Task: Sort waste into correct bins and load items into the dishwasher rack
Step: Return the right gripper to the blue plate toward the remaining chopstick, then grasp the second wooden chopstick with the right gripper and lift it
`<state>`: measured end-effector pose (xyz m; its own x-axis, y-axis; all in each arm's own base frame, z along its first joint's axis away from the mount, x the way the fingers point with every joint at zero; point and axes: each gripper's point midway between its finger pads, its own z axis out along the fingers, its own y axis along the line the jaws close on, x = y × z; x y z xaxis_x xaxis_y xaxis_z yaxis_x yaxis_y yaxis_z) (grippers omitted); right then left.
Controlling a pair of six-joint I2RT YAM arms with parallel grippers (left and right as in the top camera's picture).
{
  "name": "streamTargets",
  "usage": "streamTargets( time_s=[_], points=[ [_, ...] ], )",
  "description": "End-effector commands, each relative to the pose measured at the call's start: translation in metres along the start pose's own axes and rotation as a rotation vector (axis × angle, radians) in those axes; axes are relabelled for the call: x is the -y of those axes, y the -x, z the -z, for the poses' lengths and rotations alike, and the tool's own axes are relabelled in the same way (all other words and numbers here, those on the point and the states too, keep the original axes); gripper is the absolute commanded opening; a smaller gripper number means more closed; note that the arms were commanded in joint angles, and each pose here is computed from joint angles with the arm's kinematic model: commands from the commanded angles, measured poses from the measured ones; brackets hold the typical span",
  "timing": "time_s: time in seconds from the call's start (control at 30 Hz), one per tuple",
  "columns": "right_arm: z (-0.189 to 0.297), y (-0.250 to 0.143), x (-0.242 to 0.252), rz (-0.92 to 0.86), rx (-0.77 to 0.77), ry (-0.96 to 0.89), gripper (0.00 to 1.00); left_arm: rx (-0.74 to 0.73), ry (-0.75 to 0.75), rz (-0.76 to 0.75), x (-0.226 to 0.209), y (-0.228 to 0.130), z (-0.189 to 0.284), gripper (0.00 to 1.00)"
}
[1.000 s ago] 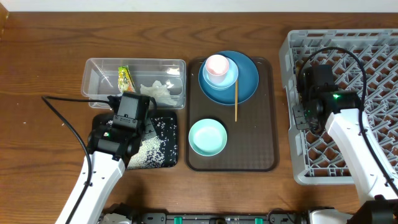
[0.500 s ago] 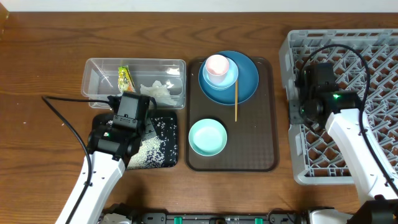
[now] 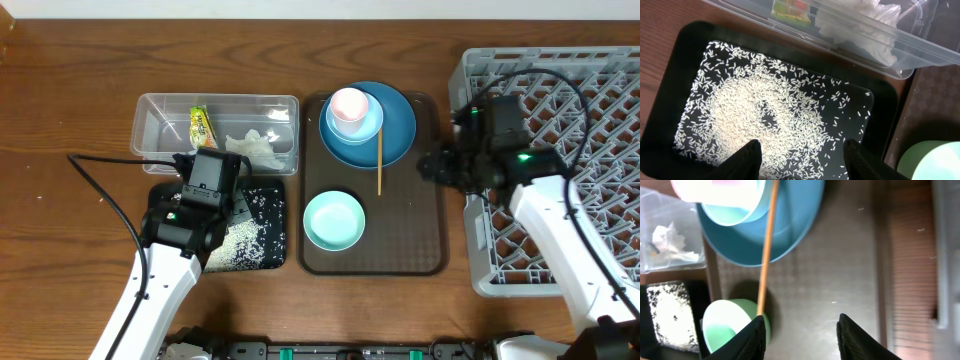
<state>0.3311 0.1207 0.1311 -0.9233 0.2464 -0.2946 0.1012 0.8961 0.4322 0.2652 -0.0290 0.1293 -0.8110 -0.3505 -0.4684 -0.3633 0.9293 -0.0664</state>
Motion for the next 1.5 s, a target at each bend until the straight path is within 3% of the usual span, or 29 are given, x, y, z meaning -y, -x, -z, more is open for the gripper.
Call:
streamTargets(
  time_s=[0.0, 0.2, 0.57, 0.73, 0.83, 0.93, 1.07, 1.27, 1.47],
  points=[
    [-0.007, -0.004, -0.006, -0.039, 0.029, -0.065, 0.45, 0.008, 0.020, 0.009, -0.003, 0.003, 0.000, 0.56],
    [-0.012, -0.007, -0.017, -0.021, 0.109, -0.159, 0.46, 0.008, 0.020, 0.009, -0.003, 0.003, 0.000, 0.56],
    [-0.015, -0.011, -0.045, 0.049, 0.162, -0.138, 0.47, 0.008, 0.020, 0.009, -0.003, 0.003, 0.000, 0.56],
    [-0.019, -0.013, -0.050, 0.064, 0.164, -0.136, 0.63, 0.008, 0.020, 0.009, -0.003, 0.003, 0.000, 0.56],
    [-0.022, -0.015, -0.050, 0.070, 0.155, -0.140, 0.99, 0.008, 0.020, 0.009, -0.003, 0.003, 0.000, 0.56],
    [-0.027, -0.017, -0.051, 0.073, 0.146, -0.140, 0.99, 0.008, 0.020, 0.009, -0.003, 0.003, 0.000, 0.56],
    [-0.038, -0.019, -0.048, 0.075, 0.126, -0.156, 0.98, 0.008, 0.020, 0.009, -0.003, 0.003, 0.000, 0.56],
    [-0.057, -0.024, -0.039, 0.073, 0.091, -0.193, 0.65, 0.008, 0.020, 0.009, -0.003, 0.003, 0.000, 0.56],
    [-0.070, -0.027, -0.036, 0.075, 0.069, -0.207, 0.45, 0.008, 0.020, 0.009, -0.003, 0.003, 0.000, 0.56]
  ],
)
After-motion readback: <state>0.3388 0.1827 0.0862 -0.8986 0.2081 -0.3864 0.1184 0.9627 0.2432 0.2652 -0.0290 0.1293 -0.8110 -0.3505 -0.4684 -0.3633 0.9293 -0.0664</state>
